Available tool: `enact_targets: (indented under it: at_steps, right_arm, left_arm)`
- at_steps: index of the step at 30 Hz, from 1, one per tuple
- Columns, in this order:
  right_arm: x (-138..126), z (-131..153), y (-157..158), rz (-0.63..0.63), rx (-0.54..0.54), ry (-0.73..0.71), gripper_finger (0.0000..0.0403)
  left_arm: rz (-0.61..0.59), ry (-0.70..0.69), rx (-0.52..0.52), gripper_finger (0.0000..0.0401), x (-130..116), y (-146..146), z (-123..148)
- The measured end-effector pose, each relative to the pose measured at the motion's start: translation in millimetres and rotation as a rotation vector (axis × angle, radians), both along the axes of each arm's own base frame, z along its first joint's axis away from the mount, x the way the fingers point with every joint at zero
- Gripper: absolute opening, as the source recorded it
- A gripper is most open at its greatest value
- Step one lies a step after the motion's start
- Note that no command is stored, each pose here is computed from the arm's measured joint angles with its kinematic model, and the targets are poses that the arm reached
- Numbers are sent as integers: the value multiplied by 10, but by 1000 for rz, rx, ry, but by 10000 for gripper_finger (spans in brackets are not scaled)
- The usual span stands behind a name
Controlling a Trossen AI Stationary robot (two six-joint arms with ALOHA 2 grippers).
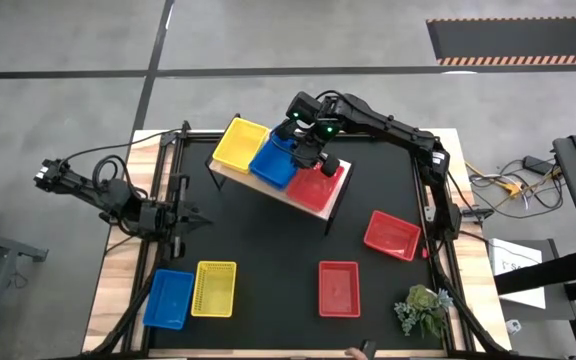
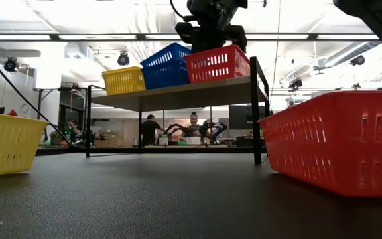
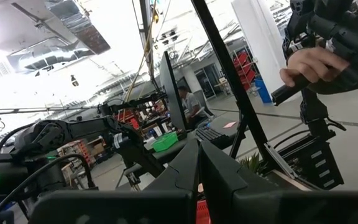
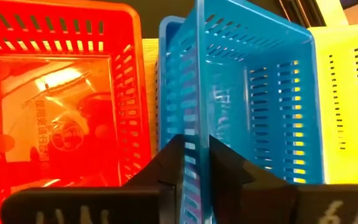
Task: Stack baskets on shelf by color
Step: Stack the middle right blue bin on top of the blue bin on the shelf, then stack the yellow bin on top of the yellow bin on the shelf
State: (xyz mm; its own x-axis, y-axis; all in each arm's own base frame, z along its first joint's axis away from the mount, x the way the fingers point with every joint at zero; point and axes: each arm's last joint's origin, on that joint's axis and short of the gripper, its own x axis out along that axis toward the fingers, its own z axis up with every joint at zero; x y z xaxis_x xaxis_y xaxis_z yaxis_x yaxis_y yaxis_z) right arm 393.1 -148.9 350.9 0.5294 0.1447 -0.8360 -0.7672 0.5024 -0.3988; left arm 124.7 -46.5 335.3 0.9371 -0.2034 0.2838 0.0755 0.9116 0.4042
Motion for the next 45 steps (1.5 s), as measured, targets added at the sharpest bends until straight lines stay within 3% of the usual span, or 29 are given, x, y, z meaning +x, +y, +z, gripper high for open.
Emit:
enact_targets:
  at_steps: [24, 34, 37, 42, 45]
  right_arm:
    - [3, 5, -27, -69, -3, 5, 77]
    - [-108, 190, 69, -103, 6, -18, 77]
    - [-150, 291, 160, -206, 68, -24, 70]
    - [-208, 465, 427, -469, 290, -12, 32]
    - [-228, 479, 688, -454, 343, 50, 13]
  left_arm:
    - [0, 1, 0, 0, 1, 0, -3]
    - [0, 5, 2, 0, 5, -2, -20]
    - [0, 7, 3, 0, 6, -3, -26]
    - [-1, 24, 8, 0, 44, -19, -50]
    - [-2, 51, 15, 0, 107, -45, -85]
